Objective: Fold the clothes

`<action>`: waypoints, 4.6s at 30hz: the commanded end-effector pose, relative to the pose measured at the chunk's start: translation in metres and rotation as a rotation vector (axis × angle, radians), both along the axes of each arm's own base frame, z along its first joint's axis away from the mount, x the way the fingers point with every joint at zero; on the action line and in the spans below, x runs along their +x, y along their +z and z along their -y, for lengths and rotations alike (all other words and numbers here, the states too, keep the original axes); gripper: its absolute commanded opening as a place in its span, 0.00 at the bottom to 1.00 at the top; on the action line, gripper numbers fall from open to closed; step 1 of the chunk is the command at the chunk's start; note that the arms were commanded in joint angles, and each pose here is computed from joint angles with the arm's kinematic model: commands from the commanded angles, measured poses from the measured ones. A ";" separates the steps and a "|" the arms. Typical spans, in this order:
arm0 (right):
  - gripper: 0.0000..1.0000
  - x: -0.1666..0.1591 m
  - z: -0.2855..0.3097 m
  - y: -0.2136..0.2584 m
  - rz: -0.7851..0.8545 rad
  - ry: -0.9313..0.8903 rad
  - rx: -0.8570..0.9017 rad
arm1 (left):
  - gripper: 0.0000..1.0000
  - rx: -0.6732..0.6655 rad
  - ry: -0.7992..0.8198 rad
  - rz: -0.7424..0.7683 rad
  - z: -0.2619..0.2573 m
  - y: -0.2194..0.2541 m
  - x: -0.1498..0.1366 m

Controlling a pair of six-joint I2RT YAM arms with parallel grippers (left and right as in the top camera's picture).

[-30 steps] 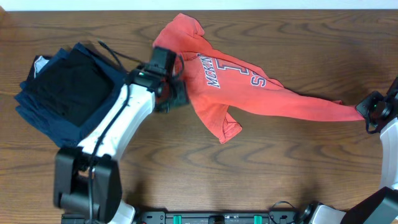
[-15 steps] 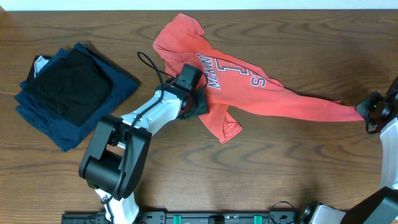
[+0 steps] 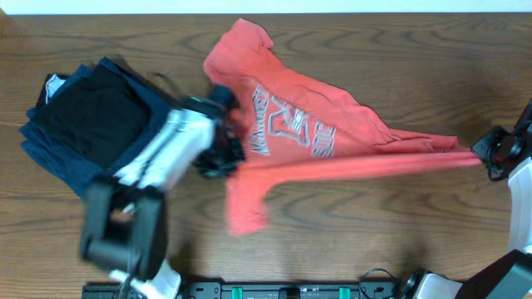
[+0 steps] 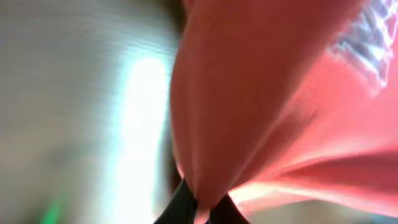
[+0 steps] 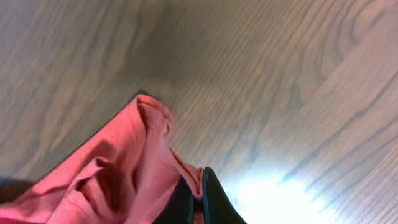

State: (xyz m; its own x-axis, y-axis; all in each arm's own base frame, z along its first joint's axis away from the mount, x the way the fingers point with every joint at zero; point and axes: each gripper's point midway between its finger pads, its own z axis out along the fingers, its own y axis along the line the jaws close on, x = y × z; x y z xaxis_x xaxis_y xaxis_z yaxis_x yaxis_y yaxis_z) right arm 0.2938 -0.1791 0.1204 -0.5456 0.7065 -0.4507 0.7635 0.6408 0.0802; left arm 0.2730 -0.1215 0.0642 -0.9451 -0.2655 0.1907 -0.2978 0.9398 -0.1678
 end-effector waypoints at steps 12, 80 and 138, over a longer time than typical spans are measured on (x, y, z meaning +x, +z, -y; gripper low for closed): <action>0.01 0.001 0.005 0.014 -0.004 0.001 -0.029 | 0.06 -0.061 -0.122 0.216 0.066 0.050 0.020; 0.01 -0.008 0.000 0.009 -0.057 0.032 -0.017 | 0.06 -0.384 -0.294 0.009 0.164 -0.006 -0.076; 0.01 -0.013 -0.018 0.041 -0.022 0.083 0.063 | 0.06 -0.101 -0.136 0.503 -0.007 0.146 -0.047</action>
State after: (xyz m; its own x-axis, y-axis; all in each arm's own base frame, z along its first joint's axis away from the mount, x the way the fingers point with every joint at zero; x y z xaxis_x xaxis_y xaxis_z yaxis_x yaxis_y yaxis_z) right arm 0.2714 -0.1550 0.1250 -0.6373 0.7031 -0.3153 0.7267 0.6846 0.0578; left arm 0.2194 -0.1322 0.1719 -0.9776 -0.1583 -0.1387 -0.1069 0.9413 -0.3203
